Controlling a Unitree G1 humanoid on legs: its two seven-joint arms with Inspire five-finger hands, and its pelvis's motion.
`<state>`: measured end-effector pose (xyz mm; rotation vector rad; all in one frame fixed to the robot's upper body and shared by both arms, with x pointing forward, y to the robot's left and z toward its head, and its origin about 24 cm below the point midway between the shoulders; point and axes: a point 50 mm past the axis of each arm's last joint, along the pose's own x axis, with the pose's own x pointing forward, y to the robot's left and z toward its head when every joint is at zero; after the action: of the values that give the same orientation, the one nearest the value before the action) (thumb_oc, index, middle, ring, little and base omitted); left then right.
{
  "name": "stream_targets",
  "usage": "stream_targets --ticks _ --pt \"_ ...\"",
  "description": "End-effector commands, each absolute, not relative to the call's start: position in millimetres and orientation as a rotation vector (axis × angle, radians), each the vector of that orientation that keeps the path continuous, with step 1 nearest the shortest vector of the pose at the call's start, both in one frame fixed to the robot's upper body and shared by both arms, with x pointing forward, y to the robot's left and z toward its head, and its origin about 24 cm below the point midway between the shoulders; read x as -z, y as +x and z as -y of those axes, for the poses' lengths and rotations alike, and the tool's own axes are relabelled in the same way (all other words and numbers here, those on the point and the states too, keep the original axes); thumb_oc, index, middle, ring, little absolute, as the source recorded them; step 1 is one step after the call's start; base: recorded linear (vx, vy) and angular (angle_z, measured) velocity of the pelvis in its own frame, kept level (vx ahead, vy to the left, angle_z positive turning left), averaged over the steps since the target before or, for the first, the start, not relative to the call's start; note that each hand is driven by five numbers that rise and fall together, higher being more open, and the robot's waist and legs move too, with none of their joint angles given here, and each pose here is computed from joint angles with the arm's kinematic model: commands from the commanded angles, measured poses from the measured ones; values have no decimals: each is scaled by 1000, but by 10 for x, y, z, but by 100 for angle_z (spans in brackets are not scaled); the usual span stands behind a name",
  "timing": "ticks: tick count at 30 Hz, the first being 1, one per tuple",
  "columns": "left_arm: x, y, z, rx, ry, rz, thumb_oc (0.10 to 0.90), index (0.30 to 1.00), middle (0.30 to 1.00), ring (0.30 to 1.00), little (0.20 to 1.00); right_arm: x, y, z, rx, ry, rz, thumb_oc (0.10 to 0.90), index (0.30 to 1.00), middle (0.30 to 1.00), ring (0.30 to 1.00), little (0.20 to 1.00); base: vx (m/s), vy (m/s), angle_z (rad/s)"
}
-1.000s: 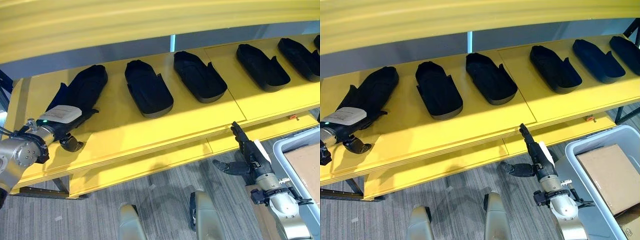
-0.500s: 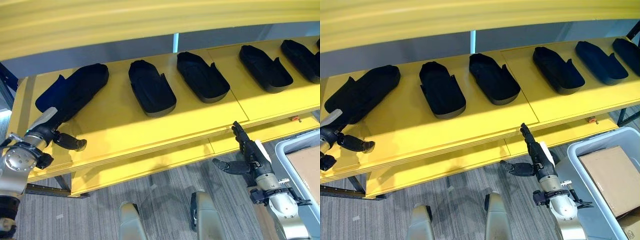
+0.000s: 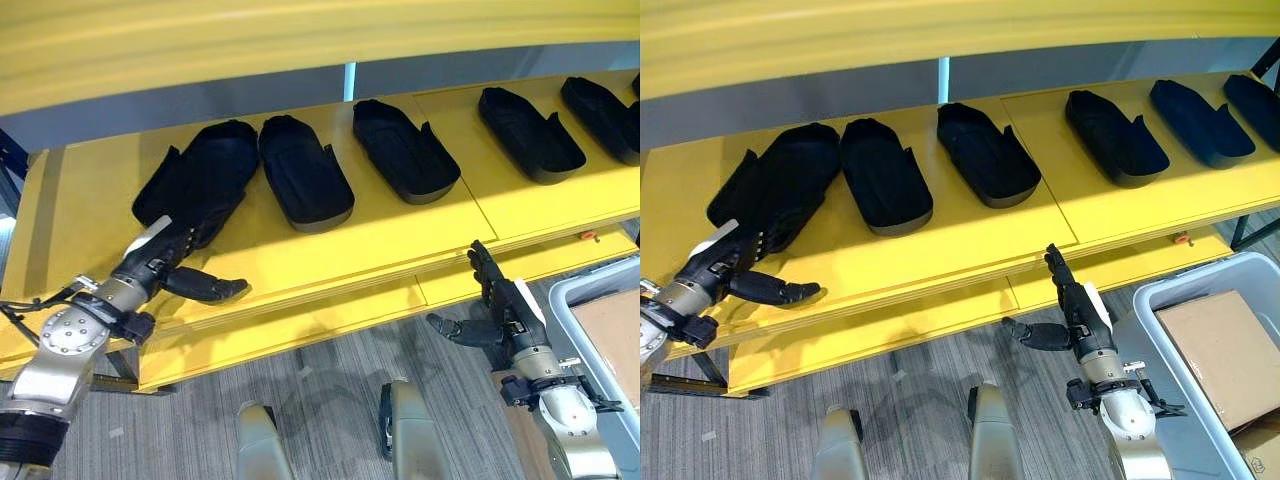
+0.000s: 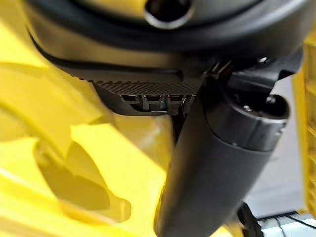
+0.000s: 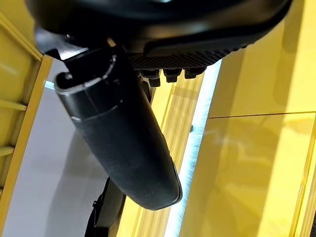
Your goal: Move parts from the plastic box to the shelf.
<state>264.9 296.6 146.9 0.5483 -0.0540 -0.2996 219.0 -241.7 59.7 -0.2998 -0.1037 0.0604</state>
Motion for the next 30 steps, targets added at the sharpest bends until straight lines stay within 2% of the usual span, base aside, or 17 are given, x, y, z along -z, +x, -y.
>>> stream_targets --ticks 1,9,18,28,30 --pt "-1613 2650 -2746 408 446 171 900 1000 1000 1000 1000 -1072 2230 2459 -34 -298 353 900 1000 1000 1000 1000 0 0 0" --pt "-1636 2628 -2615 450 378 207 900 1000 1000 1000 1000 -1065 2223 2452 -42 -306 349 900 1000 1000 1000 1000 0 0 0" --pt "-1743 2605 -2789 336 418 261 900 1000 1000 1000 1000 -1063 2215 2466 -45 -320 347 900 1000 1000 1000 1000 0 0 0" --pt "-2320 2538 -3046 114 637 489 900 1000 1000 1000 1000 -1108 2216 2496 -49 -330 369 900 1000 1000 1000 1000 0 0 0" --pt "-2595 2478 -3076 50 793 580 900 1000 1000 1000 1000 -1110 2221 2502 -58 -335 369 900 1000 1000 1000 1000 0 0 0"
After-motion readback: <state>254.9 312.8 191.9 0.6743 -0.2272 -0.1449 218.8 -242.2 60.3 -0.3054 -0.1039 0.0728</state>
